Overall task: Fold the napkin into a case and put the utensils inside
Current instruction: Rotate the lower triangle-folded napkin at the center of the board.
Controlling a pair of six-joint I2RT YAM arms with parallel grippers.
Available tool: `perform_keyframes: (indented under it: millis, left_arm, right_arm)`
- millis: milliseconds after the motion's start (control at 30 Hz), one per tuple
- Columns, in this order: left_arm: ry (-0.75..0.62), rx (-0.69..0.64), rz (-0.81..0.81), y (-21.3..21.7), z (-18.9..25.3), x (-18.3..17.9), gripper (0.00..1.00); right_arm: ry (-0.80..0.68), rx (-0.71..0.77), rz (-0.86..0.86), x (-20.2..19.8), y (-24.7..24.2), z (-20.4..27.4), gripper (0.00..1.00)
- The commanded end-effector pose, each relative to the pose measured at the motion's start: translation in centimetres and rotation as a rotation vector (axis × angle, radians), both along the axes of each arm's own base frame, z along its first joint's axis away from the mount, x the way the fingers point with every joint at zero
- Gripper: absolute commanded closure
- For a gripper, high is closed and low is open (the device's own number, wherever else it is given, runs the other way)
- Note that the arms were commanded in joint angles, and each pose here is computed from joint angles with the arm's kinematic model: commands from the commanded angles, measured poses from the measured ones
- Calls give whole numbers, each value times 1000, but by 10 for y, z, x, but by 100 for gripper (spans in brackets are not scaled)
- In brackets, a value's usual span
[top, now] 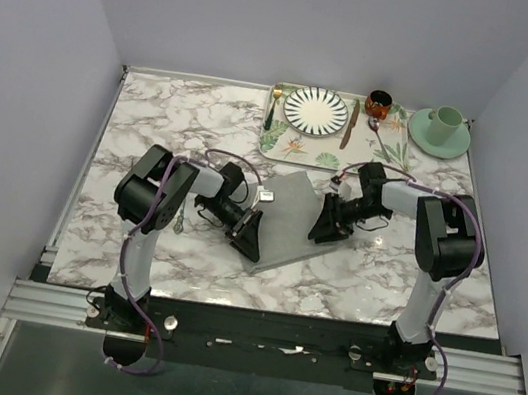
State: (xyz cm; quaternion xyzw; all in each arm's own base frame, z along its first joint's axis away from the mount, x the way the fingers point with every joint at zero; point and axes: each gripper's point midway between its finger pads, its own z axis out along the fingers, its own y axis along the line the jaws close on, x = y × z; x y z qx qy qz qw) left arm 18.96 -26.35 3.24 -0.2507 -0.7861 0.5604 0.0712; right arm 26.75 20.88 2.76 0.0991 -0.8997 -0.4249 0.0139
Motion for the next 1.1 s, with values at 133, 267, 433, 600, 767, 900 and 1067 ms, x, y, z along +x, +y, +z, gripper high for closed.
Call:
perform_keyframes:
  millis: [133, 267, 433, 600, 767, 900, 1067]
  left_arm:
    - [-194, 201, -131, -19, -19, -27, 53]
    - [-265, 185, -221, -35, -1, -42, 53]
    - [-541, 221, -212, -15, 34, 16, 52]
    - [-796, 400, -257, 38, 29, 73, 53]
    - [-841, 470, -343, 57, 6, 74, 54]
    - [-814, 504, -393, 63, -16, 58, 56]
    - [-775, 484, -461, 52, -26, 22, 57]
  right_arm:
    - [-26, -145, 6, 14, -15, -29, 51]
    - [-88, -127, 38, 25, -13, -5, 50]
    - [-158, -82, 67, 14, -12, 38, 48]
    - [-155, -141, 38, -12, -27, 45, 47]
    - [-53, -219, 8, -29, -38, 15, 46]
    - [-22, -245, -9, -17, -39, 2, 45]
    - [32, -278, -34, 2, -48, -22, 45]
